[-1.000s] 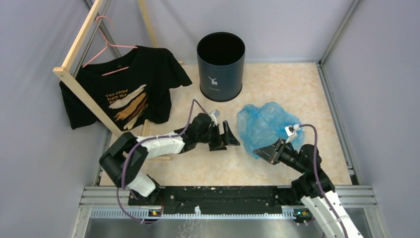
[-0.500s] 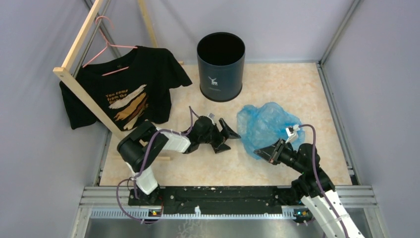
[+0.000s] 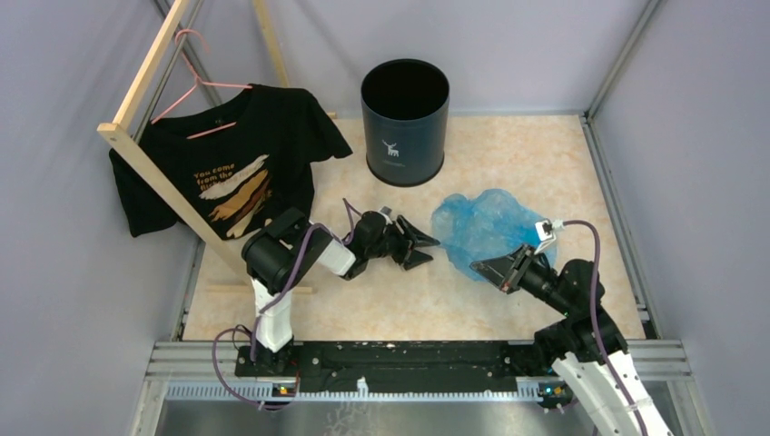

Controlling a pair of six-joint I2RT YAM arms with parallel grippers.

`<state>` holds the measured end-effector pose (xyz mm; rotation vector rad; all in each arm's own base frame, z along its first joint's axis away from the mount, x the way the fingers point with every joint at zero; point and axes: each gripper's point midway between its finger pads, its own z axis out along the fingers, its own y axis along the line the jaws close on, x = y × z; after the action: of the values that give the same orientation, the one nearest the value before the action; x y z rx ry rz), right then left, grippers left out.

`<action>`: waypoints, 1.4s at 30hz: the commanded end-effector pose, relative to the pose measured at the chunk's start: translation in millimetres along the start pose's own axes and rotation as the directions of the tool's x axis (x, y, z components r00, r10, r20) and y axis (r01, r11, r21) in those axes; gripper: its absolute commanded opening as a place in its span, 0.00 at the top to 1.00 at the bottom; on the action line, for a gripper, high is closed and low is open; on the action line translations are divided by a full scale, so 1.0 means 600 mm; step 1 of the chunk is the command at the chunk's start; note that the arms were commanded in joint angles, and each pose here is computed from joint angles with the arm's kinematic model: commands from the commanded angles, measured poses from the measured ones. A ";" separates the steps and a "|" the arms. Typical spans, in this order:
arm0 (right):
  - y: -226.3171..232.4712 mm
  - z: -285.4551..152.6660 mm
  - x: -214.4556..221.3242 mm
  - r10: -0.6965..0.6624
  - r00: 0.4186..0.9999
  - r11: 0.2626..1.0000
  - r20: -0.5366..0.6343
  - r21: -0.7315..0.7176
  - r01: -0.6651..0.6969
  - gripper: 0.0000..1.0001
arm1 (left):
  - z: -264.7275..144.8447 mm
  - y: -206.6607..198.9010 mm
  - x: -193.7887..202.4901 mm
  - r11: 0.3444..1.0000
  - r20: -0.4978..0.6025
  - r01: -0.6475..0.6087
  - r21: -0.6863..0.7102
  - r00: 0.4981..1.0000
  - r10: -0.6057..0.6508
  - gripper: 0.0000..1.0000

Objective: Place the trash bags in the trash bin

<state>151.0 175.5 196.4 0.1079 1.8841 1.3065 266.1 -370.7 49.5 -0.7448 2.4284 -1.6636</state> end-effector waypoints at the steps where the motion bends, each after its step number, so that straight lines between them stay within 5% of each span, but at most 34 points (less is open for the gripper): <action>1: 0.042 -0.004 -0.032 -0.061 0.997 0.997 0.046 -0.048 0.063 1.00 | 0.012 -0.019 0.006 0.998 -0.025 0.040 0.054 0.999 -0.039 0.38; 9: 0.043 -0.003 -0.036 -0.071 0.996 0.997 0.046 -0.040 0.072 1.00 | 0.017 -0.034 0.014 0.986 -0.056 0.078 0.149 0.996 -0.071 0.37; 13: 0.040 -0.002 -0.036 -0.067 0.997 0.997 0.047 -0.036 0.069 1.00 | 0.031 -0.047 0.026 0.983 -0.076 0.063 0.175 0.996 -0.050 0.44; 19: 0.036 -0.005 -0.029 -0.057 0.998 0.998 0.027 -0.020 0.058 1.00 | 0.024 -0.070 0.015 0.976 -0.033 0.000 0.216 0.999 0.008 0.71; 21: 0.033 -0.008 -0.022 -0.036 0.999 0.999 0.014 -0.017 0.036 1.00 | 0.014 -0.089 0.000 0.971 0.009 -0.087 0.220 0.996 0.088 1.00; 22: 0.032 -0.009 -0.018 -0.019 1.000 1.000 0.009 -0.018 0.020 1.00 | 0.000 -0.116 -0.008 0.961 0.044 -0.166 0.223 0.986 0.160 1.00; 26: 0.029 -0.011 0.011 0.030 0.998 0.999 -0.059 -0.041 -0.032 0.97 | -0.070 -0.163 -0.059 0.852 0.255 -0.522 -0.042 0.819 0.514 1.00; 33: 0.040 0.006 0.063 0.025 0.962 0.987 -0.270 -0.149 -0.068 0.96 | -0.245 -0.268 -0.019 0.463 0.301 -0.869 -0.176 0.400 0.866 1.00; 39: 0.058 0.038 0.078 -0.042 0.949 0.985 -0.311 -0.172 -0.013 0.74 | -0.346 -0.302 0.053 0.222 0.253 -0.968 -0.118 0.187 0.949 1.00; 42: 0.049 0.055 0.082 -0.053 0.946 0.990 -0.321 -0.141 0.008 0.64 | -0.374 -0.299 0.071 0.171 0.254 -0.980 -0.103 0.140 0.957 1.00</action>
<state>114.4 226.3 161.9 -0.1427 2.1653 1.5324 234.5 -264.5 320.3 0.4184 1.7454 -1.0083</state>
